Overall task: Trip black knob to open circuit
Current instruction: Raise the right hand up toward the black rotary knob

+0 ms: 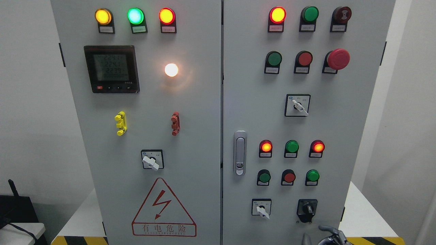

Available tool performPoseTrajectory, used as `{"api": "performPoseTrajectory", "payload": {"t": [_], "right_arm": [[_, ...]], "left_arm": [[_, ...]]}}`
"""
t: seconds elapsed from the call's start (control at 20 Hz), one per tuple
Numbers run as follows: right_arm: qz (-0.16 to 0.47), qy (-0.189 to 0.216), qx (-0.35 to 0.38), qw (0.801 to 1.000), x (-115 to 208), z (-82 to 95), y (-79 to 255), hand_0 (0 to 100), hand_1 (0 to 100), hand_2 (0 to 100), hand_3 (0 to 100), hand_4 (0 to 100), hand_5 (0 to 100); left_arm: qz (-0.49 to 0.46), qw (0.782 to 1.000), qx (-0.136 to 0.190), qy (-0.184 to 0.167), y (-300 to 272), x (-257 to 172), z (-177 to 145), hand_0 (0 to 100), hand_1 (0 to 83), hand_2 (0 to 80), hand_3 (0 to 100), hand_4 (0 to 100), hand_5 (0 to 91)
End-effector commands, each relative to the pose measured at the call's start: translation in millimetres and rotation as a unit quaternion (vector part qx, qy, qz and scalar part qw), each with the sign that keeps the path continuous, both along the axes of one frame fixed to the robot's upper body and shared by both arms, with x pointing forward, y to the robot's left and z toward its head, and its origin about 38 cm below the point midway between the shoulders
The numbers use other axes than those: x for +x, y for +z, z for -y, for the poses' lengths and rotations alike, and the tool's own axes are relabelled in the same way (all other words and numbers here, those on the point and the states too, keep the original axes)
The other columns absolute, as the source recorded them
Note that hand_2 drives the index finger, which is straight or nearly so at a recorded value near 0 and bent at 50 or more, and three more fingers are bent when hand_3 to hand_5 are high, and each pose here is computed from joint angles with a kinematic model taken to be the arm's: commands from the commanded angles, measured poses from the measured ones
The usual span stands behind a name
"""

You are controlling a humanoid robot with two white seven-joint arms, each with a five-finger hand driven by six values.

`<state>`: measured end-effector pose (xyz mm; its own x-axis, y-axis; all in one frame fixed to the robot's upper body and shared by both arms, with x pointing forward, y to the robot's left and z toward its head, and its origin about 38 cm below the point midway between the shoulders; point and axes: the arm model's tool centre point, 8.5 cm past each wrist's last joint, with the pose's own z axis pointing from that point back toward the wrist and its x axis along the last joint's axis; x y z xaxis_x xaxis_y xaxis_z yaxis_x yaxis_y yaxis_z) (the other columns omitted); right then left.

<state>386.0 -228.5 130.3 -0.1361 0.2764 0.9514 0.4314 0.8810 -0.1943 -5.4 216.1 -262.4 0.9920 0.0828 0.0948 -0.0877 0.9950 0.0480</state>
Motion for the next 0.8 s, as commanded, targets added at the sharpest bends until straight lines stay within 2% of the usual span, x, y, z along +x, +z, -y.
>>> {"api": "performPoseTrajectory", "payload": {"t": [0.0,0.2,0.45,0.75], "right_arm": [[-0.017,-0.002,0.011,1.0,8,-7.6,-11,24,79,40,80,89,94],[-0.017,-0.009,0.014,1.0,13,-6.2,-11,25,79,39,80,89,94],[-0.015,-0.026,0.016,0.999,18,3.8,-9,25,79,38,79,89,94],[-0.005,-0.024,0.018,1.0,20,2.3,-1,25,79,38,79,88,94]], "left_arm": [[0.004,1.0,-0.001,-0.016,0,5,0,12,38.9,0.0,0,0,0.0],[0.004,1.0,-0.001,-0.017,0,5,0,12,38.9,0.0,0,0,0.0],[0.004,1.0,-0.001,-0.016,0,5,0,12,38.9,0.0,0,0,0.0],[0.004,1.0,-0.001,-0.016,0,5,0,12,38.9,0.0,0,0,0.0]]}}
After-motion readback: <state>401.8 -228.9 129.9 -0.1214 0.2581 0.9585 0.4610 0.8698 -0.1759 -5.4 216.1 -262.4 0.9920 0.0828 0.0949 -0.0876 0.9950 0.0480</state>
